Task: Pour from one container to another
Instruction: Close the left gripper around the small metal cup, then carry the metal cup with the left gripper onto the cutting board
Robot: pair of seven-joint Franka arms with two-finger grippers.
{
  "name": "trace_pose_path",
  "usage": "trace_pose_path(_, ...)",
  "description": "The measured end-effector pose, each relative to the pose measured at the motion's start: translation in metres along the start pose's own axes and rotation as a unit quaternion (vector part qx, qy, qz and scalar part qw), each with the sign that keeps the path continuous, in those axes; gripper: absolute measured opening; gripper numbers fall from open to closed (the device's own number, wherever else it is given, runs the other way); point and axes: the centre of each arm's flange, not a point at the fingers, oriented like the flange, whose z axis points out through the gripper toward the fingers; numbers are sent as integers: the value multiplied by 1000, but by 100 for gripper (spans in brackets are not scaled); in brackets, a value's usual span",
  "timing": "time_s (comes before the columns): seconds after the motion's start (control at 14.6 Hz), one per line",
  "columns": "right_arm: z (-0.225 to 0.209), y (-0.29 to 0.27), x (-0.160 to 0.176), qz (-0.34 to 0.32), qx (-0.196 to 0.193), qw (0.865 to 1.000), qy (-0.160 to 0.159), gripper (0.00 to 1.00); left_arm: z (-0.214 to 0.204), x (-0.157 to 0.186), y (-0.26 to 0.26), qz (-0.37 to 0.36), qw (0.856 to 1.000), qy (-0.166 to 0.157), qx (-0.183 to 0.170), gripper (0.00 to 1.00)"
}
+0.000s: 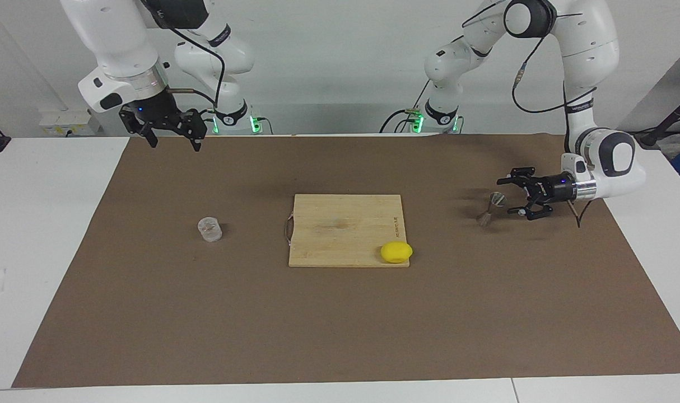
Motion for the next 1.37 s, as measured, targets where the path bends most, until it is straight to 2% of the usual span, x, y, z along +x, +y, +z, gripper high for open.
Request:
trace_pose_path(0.69,0,0,0,0,0,1000,0,100,8,-21,15,-12,1000,8,3,100)
trace_pose_path(0.96,0,0,0,0,0,1000,0,100,8,-21,15,-10,1000,8,3,93)
trace_pose_path(1.03,0,0,0,0,0,1000,0,100,8,-21,15,-10,1000,8,3,85)
trace_pose_path(1.1,0,0,0,0,0,1000,0,100,8,-21,15,-9,1000,8,3,70)
trace_pose_path(1.17,0,0,0,0,0,1000,0,100,8,-21,15,-8,1000,7,3,59)
trace_pose_path(1.23,0,0,0,0,0,1000,0,100,8,-21,15,-8,1000,7,4,59)
trace_pose_path(1.3,0,0,0,0,0,1000,0,100,8,-21,15,-8,1000,6,5,52)
trace_pose_path(1.37,0,0,0,0,0,1000,0,100,8,-21,15,-8,1000,6,5,50)
